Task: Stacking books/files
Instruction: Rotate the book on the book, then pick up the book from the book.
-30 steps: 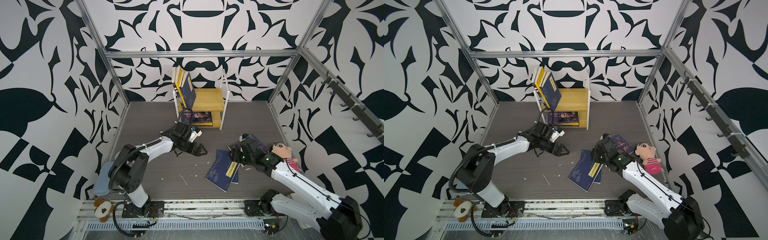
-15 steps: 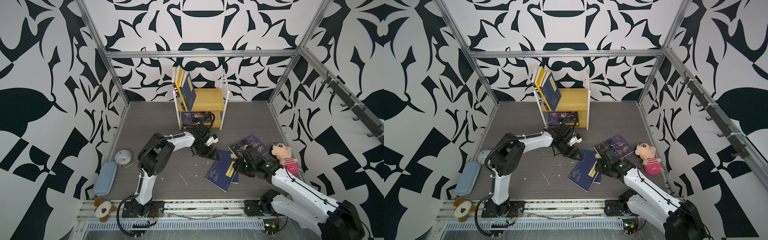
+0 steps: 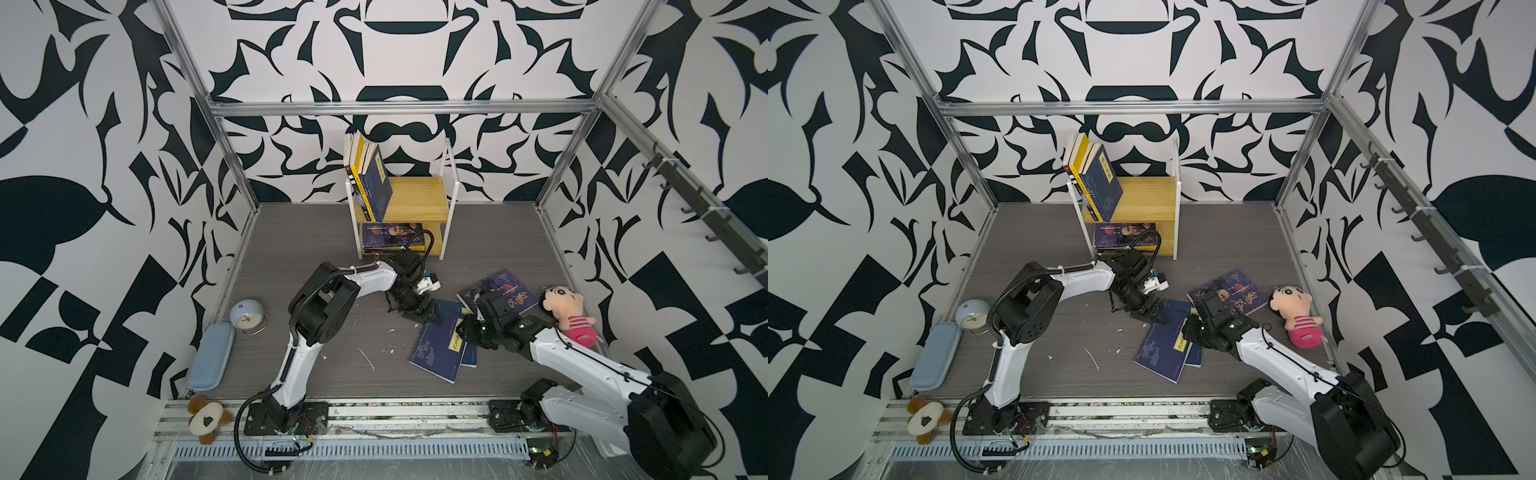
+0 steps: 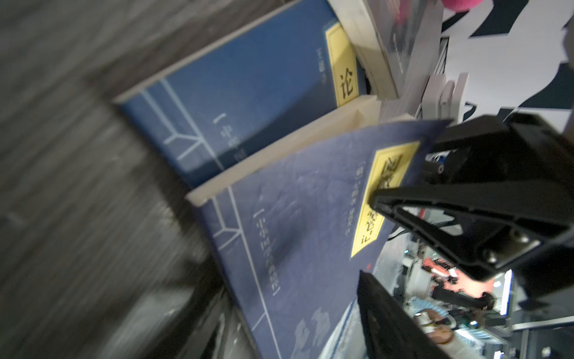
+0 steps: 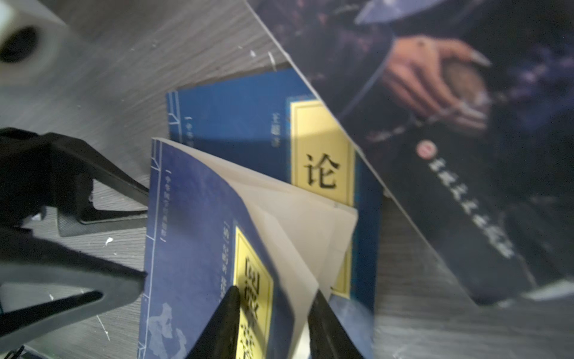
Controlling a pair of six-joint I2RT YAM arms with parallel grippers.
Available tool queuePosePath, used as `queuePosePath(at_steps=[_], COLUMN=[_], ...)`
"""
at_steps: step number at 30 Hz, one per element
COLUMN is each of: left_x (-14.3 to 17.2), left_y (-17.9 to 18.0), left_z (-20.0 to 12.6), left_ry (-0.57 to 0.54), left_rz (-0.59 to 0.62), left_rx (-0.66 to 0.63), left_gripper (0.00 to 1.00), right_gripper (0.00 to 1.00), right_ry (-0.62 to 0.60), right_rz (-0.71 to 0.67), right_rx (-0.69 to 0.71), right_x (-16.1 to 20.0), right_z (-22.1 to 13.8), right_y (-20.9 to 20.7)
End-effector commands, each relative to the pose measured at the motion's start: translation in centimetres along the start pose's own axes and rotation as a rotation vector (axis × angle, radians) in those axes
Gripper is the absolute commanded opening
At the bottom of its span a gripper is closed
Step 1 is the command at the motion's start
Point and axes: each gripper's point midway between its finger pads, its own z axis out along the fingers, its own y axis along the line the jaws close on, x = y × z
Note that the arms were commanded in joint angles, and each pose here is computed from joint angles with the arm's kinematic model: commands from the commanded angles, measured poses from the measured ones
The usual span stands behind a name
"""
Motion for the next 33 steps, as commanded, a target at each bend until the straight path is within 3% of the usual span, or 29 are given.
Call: queuePosePath(at_steps=[1, 5, 18, 25, 29, 33], left_x=[0.0, -0.4, -0.3, -0.3, -0.6, -1.1], left_y=[1.1, 1.8, 2.1, 1.3, 0.7, -0.1], left_z=[-1.6, -2.9, -1.7, -1.9, -2.4, -3.5], left_ry=[-0.023, -0.077, -0.038, -0.038, -0.05, -0.073], left_rz=[-0.093, -0.141, -0.172, -0.146, -0.124, -0.11], left_rx=[0.031, 0.065, 0.093, 0.107, 0.12, 0.128], left_gripper=[0.61, 0.5, 0.47, 0.27, 0.02, 0.0], right_gripper=[0.38, 0.34, 0.19, 0.14, 0.12, 0.13], right_ry=[-0.044, -0.032, -0.027, -0.046, -0.048, -0.055], right_rz=[-0.048, -0.046, -0.08, -0.097, -0.105, -0.12], right_rx=[-0.081, -0.1, -0.139, -0.137, -0.143, -0.145], right_x=[-2.1, -2.4, -2.9, -3.0, -3.1, -3.3], right_z=[0.1, 1.1, 2.0, 1.6, 1.5, 1.1], right_y=[2.9, 3.6, 4.9, 4.7, 4.9, 5.1])
